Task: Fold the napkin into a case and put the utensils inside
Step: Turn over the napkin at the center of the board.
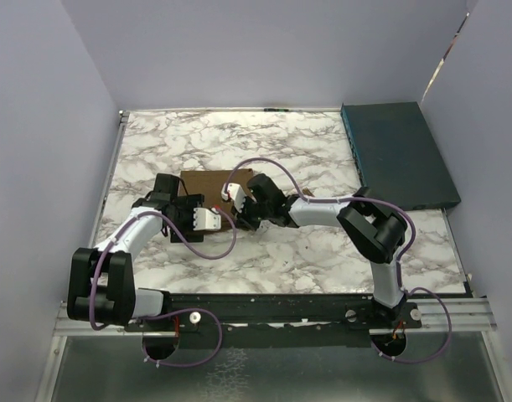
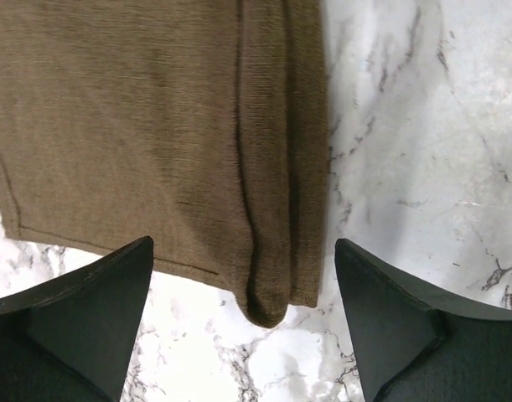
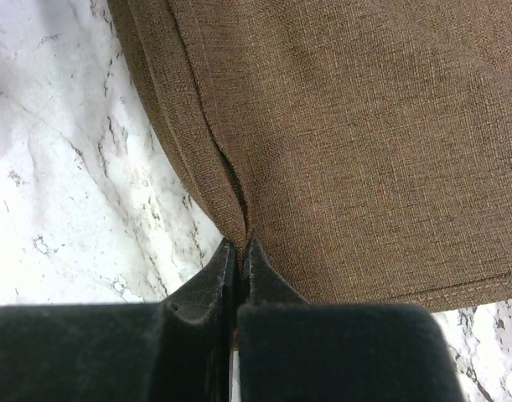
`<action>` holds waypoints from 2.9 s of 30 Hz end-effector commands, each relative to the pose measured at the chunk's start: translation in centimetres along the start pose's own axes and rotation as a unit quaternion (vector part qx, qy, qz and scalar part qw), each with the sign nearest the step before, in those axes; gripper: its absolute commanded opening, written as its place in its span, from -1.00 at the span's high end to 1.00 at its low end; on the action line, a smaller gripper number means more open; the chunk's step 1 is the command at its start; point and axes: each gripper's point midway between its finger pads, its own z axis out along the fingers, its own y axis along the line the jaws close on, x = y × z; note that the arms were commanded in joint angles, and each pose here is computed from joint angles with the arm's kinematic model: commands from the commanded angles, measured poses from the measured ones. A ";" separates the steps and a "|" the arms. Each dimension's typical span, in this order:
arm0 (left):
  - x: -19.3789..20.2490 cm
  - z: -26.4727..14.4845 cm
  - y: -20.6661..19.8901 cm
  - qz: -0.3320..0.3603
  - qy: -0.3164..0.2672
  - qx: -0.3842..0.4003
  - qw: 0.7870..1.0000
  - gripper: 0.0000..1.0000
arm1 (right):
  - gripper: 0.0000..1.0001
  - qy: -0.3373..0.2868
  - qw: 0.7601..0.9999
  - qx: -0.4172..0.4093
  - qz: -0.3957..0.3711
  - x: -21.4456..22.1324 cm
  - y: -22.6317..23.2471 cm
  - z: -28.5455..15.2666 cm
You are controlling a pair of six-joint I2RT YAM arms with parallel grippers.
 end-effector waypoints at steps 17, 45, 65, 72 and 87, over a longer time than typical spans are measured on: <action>3.3 2.6 -4.0 0.026 0.071 0.076 0.994 0.17 | 0.99 -0.007 0.997 -0.056 0.047 -1.2 1.1 -0.6; -6.8 -9.2 -1.8 -0.042 -0.042 0.059 0.996 1.00 | 0.99 -0.043 0.996 -0.046 0.065 -4.7 5.9 -11.6; -12.6 -13.6 -4.1 -0.212 -0.073 0.145 0.964 1.00 | 0.99 -0.062 0.969 -0.178 0.158 -8.6 11.7 -17.3; -8.3 -4.4 3.8 -0.320 0.006 0.037 0.947 1.00 | 0.99 -0.062 0.953 -0.187 0.230 -3.6 2.4 -12.8; -5.0 5.8 13.9 -0.517 0.084 -0.057 0.850 0.07 | -0.04 -0.014 0.950 0.058 0.306 2.8 -14.3 -7.2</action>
